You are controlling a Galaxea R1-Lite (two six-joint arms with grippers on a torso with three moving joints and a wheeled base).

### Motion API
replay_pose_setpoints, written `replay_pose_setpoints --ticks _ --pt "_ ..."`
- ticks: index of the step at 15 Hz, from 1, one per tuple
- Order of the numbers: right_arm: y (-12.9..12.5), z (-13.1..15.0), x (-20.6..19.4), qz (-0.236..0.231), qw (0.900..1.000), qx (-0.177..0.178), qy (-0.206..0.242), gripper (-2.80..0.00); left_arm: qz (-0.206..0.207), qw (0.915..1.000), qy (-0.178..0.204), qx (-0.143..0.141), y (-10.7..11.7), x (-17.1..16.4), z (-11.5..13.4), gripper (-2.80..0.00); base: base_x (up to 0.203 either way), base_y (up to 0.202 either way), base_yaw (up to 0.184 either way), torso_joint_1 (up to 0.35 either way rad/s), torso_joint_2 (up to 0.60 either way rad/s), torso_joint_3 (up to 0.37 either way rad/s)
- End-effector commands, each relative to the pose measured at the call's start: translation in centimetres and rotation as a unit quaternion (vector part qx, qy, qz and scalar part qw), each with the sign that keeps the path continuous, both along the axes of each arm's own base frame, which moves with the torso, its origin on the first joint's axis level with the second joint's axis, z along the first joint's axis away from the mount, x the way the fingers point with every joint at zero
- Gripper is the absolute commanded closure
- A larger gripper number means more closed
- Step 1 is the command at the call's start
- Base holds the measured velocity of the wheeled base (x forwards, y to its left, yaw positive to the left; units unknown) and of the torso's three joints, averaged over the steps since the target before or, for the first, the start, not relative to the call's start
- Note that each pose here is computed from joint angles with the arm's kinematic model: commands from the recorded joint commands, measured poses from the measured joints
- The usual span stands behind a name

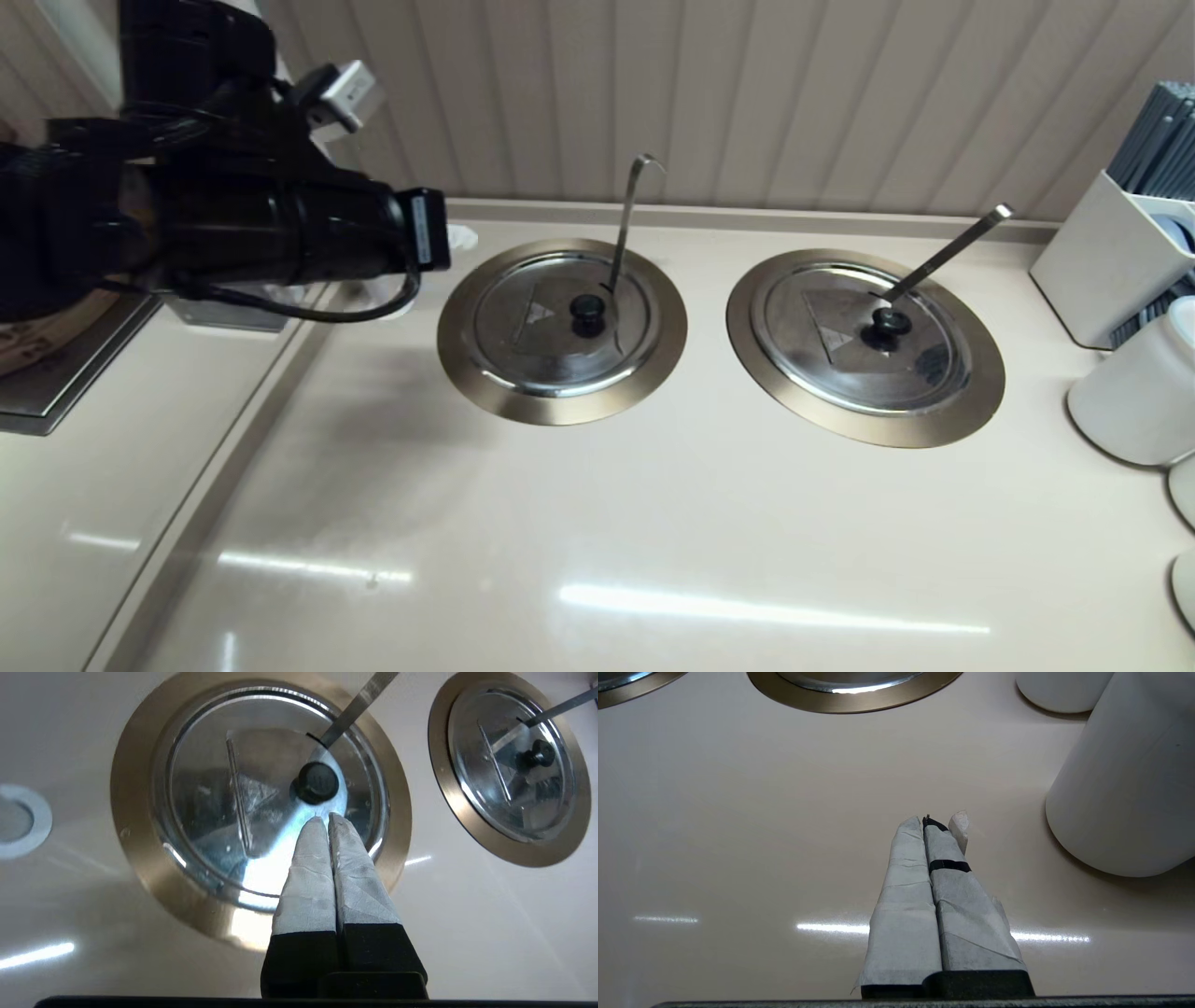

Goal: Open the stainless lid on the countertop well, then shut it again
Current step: Open the lid

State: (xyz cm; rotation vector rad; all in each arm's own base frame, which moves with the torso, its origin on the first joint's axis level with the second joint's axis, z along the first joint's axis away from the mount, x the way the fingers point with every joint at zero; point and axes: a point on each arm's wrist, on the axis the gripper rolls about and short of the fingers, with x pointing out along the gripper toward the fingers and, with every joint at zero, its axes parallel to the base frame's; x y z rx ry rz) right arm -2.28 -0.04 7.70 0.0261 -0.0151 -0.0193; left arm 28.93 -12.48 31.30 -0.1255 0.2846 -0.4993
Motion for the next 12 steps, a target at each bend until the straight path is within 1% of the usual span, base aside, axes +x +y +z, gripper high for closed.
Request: replay_pose_setpoints --ticks 1,2,4,5,6,8,9,10,11,12 --pt "0.0 -0.1 0.0 0.0 1.0 0.0 0.002 0.0 -0.008 0.9999 0.004 0.01 -2.5 3.4 -2.2 0.0 0.0 0.0 0.0 0.0 0.0 0.0" --pt "0.0 -0.1 0.0 0.0 1.0 0.0 0.002 0.0 0.001 0.9999 -0.006 0.008 -2.9 3.8 -1.9 -2.8 0.0 0.0 0.0 0.0 0.0 0.0" --pt "0.0 -0.1 0.0 0.0 1.0 0.0 0.002 0.0 0.027 0.9996 -0.01 -0.004 -3.4 4.2 -1.5 -2.8 0.0 0.0 0.0 0.0 0.0 0.0" --pt "0.0 -0.1 0.0 0.0 1.0 0.0 0.002 0.0 0.034 0.9994 -0.005 -0.002 -3.9 4.3 -1.8 -2.8 0.0 0.0 0.0 0.0 0.0 0.0" --pt "0.0 -0.1 0.0 0.0 1.0 0.0 0.002 0.0 0.047 0.9989 0.005 0.002 -4.7 4.5 -2.6 -2.8 0.0 0.0 0.0 0.0 0.0 0.0" --pt "0.0 -0.1 0.0 0.0 1.0 0.0 0.002 0.0 0.098 0.9949 0.017 0.016 -6.1 4.9 -4.3 -2.8 0.0 0.0 0.0 0.0 0.0 0.0" --pt "0.0 -0.1 0.0 0.001 1.0 0.0 0.002 0.0 0.112 0.9934 0.02 0.016 -7.3 4.6 -5.0 -2.8 0.0 0.0 0.0 0.0 0.0 0.0" --pt "0.0 -0.1 0.0 0.0 1.0 0.0 0.002 0.0 0.112 0.9933 0.024 0.019 -8.4 4.2 -6.3 -2.8 0.0 0.0 0.0 0.0 0.0 0.0" --pt "0.0 -0.1 0.0 0.0 1.0 0.0 0.002 0.0 0.108 0.9941 0.005 0.005 -9.4 4.3 -7.1 -2.8 0.0 0.0 0.0 0.0 0.0 0.0" --pt "0.0 -0.1 0.0 0.001 1.0 0.0 0.002 0.0 0.11 0.9935 -0.026 -0.017 -10.3 4.6 -7.4 -2.8 0.0 0.0 0.0 0.0 0.0 0.0"
